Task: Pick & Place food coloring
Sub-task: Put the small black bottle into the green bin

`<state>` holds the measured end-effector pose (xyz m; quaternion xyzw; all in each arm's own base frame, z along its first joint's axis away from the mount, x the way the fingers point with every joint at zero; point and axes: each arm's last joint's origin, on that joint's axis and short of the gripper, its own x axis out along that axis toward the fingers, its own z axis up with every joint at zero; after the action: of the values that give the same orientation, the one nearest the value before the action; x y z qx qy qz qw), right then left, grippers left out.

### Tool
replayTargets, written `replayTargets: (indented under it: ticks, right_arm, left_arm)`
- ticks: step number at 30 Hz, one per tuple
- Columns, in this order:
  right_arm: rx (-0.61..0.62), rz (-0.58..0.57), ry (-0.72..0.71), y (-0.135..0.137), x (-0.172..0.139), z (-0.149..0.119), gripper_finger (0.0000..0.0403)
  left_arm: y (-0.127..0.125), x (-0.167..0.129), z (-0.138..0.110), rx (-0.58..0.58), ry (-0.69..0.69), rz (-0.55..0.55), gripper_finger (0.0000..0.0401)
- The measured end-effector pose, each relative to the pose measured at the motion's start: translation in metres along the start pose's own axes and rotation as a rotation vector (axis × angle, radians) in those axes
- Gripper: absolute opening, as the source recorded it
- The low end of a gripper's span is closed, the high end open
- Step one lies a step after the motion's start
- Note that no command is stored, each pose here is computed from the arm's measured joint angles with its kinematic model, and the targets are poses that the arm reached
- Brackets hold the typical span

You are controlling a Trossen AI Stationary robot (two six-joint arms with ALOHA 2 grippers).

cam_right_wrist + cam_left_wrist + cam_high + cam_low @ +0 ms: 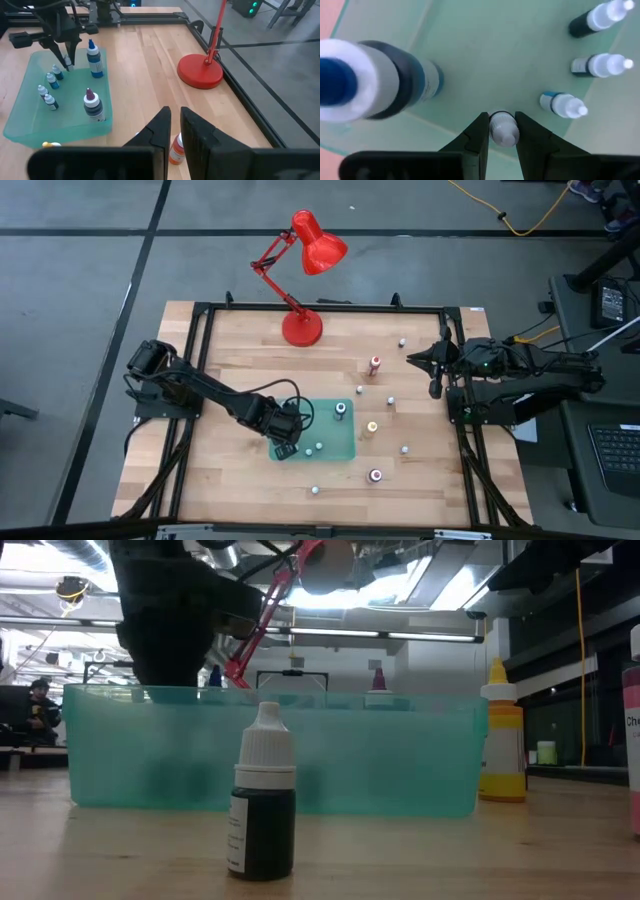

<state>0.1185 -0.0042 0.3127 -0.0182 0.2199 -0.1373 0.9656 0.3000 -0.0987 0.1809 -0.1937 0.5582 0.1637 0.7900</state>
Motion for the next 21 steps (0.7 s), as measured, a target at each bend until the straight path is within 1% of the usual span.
replayTargets:
  ticks: [6,21]
  right_arm:
    - [0.000,0.000,0.000,0.0001,0.0001,-0.0001,0.0046]
    - [0.000,0.000,0.001,0.0000,0.0001,-0.0001,0.0046]
  left_arm:
    - [0.0044,0.0092,-0.0058,-0.001,-0.006,-0.003,0.0070]
    - [0.0047,0.0105,-0.0055,0.022,-0.009,0.004,0.0079]
